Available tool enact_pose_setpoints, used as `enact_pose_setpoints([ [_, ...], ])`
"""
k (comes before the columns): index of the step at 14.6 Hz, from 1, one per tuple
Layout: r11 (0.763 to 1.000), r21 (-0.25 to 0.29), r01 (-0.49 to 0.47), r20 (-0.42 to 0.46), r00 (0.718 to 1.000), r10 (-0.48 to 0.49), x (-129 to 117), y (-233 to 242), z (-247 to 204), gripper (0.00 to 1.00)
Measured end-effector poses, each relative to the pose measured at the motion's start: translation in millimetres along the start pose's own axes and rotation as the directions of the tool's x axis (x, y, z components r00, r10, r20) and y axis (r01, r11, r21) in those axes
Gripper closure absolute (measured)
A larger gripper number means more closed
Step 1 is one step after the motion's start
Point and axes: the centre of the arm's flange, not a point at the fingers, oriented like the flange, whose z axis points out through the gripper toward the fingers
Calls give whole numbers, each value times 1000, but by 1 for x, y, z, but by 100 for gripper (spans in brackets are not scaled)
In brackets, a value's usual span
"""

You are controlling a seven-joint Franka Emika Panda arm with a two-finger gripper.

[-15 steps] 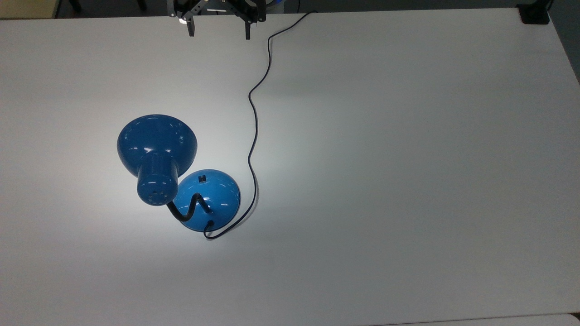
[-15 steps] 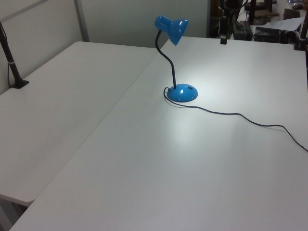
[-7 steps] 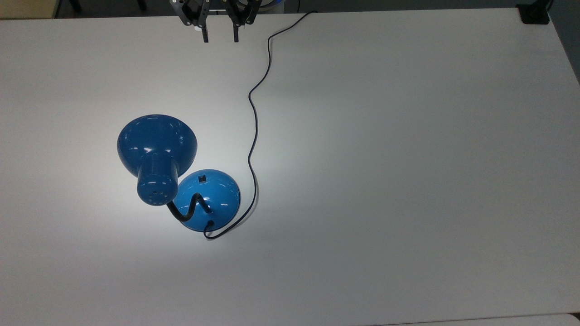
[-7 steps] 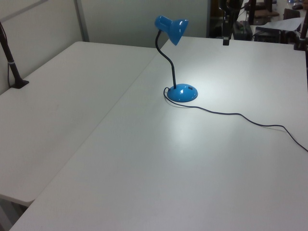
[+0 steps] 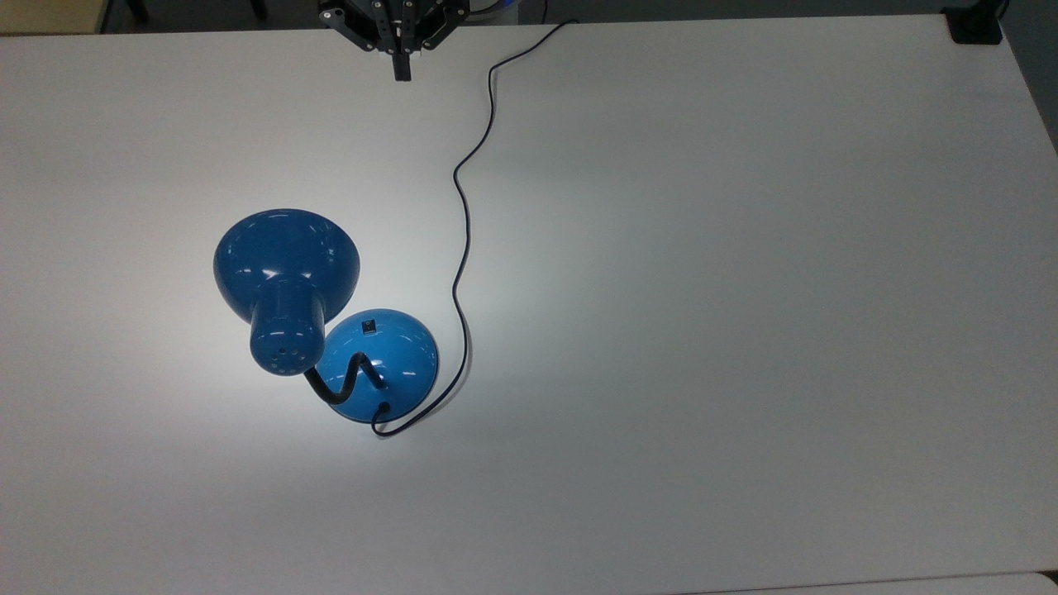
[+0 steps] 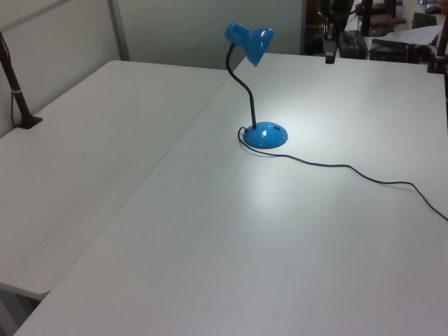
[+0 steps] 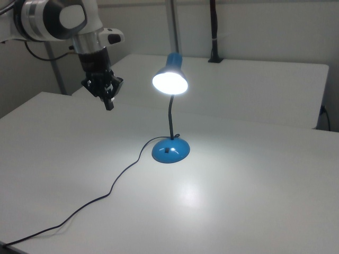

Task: Turn off the lamp
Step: 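Move the gripper down toward the switch on the blue lamp base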

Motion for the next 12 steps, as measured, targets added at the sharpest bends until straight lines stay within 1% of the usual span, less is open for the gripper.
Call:
enact_pose_setpoints([
  [4, 1000, 2, -17, 21, 1000, 17, 0, 10, 11, 99],
  [7, 999, 5, -43, 41, 998, 43, 4, 28, 32, 99],
  [10, 996, 4, -85, 21, 996, 85, 2, 55, 75, 99],
  [12, 993, 1, -115, -22, 993, 115, 0, 75, 112, 99],
])
